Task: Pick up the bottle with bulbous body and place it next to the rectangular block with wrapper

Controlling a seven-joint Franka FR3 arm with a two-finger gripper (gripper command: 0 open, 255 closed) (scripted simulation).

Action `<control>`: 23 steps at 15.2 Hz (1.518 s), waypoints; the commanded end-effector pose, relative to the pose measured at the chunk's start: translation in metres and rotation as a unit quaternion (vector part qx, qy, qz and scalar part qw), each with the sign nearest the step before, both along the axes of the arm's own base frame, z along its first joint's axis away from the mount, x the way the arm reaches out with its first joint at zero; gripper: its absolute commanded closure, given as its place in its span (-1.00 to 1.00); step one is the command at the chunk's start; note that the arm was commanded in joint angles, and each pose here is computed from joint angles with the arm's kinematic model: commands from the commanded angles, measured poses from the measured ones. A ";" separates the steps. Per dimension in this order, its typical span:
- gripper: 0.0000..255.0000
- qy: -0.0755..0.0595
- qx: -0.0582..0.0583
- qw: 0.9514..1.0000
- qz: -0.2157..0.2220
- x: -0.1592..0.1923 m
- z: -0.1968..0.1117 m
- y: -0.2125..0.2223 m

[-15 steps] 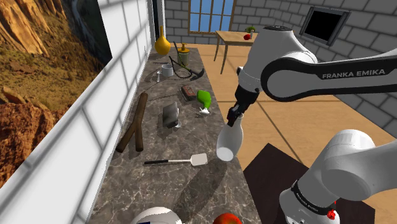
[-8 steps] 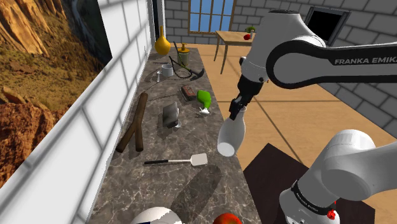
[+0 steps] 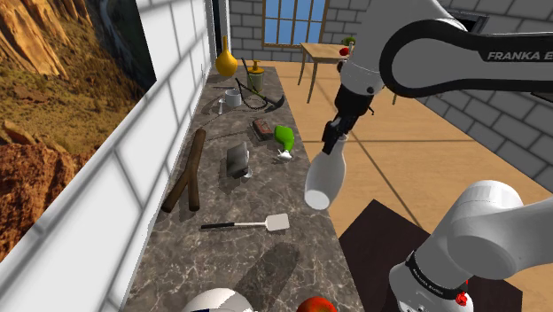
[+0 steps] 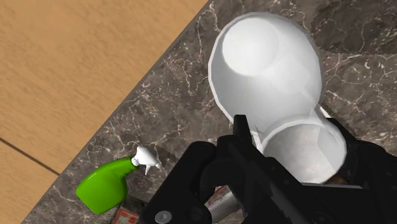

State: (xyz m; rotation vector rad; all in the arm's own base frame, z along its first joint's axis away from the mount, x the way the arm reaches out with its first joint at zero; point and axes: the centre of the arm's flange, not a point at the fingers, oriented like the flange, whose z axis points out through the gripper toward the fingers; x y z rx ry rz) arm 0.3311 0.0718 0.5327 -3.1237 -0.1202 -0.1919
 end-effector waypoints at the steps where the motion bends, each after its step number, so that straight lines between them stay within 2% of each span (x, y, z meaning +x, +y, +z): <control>1: 1.00 0.000 0.000 1.000 0.000 0.000 0.010 0.000; 23: 1.00 0.000 0.000 1.000 0.000 0.000 0.126 0.000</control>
